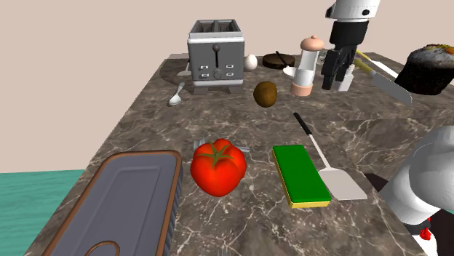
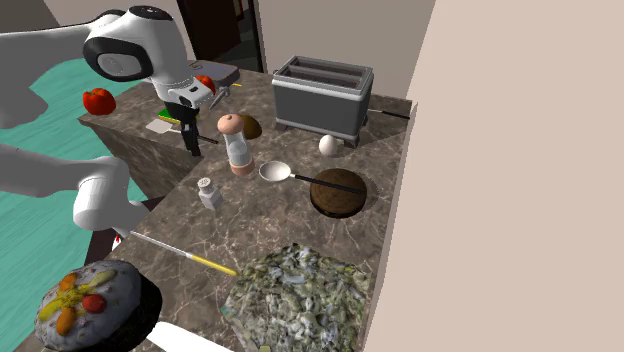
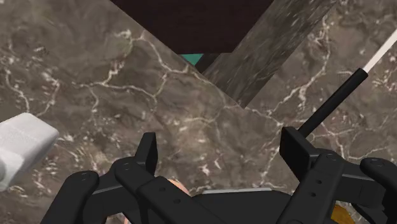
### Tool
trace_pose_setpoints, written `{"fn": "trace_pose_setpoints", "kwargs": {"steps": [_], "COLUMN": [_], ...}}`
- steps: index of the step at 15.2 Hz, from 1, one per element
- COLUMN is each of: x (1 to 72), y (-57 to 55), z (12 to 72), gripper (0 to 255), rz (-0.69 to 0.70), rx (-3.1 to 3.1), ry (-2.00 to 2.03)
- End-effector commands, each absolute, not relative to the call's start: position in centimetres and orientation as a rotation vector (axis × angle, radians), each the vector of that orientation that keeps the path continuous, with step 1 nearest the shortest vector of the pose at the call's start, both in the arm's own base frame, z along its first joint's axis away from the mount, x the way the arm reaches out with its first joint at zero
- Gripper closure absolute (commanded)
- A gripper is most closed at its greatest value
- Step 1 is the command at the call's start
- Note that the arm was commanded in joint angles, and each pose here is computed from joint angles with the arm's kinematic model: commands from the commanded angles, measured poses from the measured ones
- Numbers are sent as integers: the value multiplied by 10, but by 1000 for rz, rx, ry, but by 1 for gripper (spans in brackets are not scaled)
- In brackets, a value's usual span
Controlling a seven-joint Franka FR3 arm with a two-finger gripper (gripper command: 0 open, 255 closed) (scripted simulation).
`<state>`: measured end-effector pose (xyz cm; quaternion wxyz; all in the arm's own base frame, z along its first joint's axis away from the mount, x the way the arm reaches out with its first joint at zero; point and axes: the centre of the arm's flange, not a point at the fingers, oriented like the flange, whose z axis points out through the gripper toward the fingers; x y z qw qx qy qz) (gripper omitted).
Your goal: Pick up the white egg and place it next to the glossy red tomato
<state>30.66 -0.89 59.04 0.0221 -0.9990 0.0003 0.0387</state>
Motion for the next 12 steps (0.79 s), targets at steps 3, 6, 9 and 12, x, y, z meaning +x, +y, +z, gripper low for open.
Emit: {"fn": "trace_pose_setpoints", "kwargs": {"steps": [3,6,9,12], "x": [327,358,390,422], "y": [-21,-38,-55,-71], "z": [586,581,576,573], "gripper": [0,0,0,0], "rz": [79,17,-43,-102], "rx": [-3077,-3050,-3021,-2990], "ry": [-20,-52,-83,-114]}}
